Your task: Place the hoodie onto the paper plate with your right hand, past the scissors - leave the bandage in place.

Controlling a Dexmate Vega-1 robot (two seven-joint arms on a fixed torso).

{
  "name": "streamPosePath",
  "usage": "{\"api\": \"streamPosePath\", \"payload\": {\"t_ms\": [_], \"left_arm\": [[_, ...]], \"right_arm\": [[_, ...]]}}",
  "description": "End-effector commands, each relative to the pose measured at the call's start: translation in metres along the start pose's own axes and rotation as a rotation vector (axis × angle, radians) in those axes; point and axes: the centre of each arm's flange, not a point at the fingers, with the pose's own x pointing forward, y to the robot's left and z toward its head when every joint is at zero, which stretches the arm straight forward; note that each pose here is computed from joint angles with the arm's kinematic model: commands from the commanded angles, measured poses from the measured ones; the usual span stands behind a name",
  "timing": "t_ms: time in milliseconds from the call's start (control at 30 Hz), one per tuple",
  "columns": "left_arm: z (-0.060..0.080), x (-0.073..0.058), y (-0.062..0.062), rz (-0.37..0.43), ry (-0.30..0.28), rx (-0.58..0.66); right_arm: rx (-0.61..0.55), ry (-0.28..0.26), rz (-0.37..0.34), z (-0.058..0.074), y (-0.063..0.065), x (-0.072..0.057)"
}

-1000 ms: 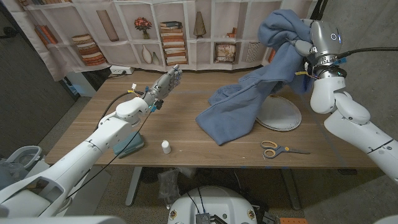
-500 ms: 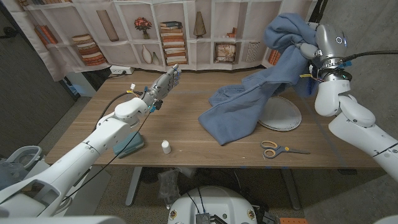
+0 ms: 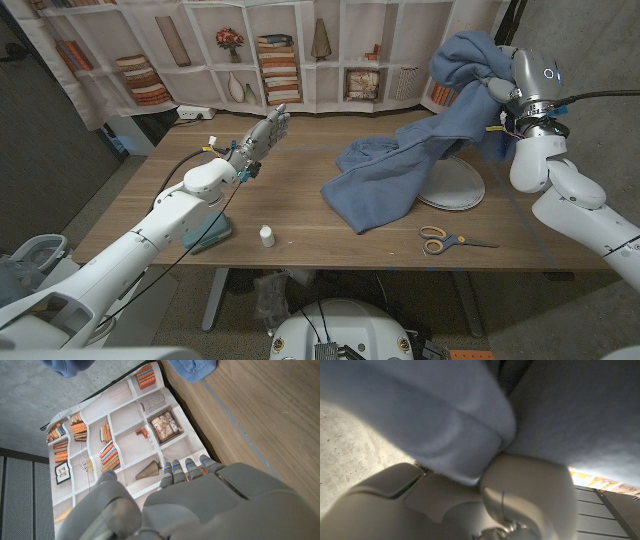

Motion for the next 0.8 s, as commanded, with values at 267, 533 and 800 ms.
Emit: {"api": "streamPosePath", "payload": {"t_ms": [267,533,800], "left_arm": [[0.001,0.007,-0.001,-0.002,0.009,0.003],[-0.001,0.006,0.0,0.001,0.012,-0.002],[-0.005,0.006,-0.002,-0.003,0.021,-0.01]], "right_arm": [[-0.058,0.036,0.058,-0.013,0.019,-0.023],[-0.061,0.04,0.097,-0.012,0.029,-0.034],[-0.064,0.03,0.136,-0.009,0.037,-0.041]]}}
